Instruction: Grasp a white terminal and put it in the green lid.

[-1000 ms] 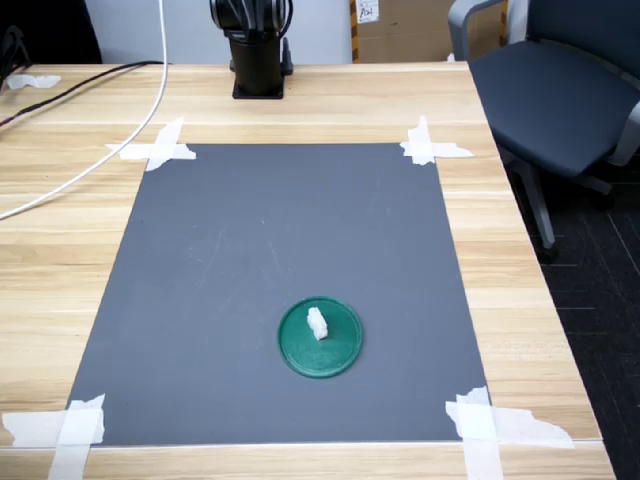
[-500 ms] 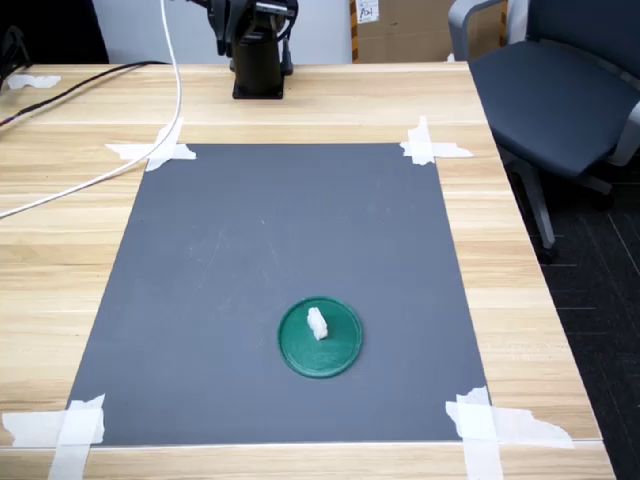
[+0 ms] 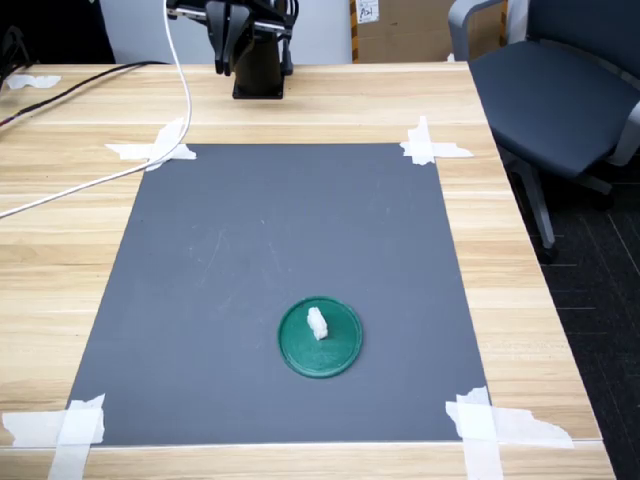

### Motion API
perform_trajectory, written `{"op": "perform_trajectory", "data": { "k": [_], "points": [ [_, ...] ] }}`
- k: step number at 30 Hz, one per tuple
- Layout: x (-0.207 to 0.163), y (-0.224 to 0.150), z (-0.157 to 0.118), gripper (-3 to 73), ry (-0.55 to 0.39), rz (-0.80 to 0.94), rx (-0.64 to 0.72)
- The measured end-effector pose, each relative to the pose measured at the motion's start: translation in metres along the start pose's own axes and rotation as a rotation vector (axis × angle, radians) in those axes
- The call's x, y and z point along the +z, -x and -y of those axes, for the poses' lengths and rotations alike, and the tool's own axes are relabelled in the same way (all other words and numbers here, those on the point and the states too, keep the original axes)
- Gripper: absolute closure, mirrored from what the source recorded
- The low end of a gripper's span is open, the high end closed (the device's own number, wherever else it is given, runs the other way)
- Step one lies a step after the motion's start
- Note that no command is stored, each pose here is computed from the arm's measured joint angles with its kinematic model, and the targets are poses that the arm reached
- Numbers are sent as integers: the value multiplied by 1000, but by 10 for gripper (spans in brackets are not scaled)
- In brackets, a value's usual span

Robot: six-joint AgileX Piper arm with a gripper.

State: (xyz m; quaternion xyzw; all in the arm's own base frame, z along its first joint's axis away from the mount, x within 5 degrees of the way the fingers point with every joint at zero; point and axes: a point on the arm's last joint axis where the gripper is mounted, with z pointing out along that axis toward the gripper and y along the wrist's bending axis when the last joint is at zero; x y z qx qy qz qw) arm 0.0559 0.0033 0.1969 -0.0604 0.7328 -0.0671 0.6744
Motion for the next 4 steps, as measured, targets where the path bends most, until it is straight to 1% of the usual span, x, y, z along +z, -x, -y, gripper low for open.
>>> {"op": "perform_trajectory", "data": {
  "k": [4],
  "points": [
    [0, 0, 0, 723, 0, 0, 0]
  ]
}}
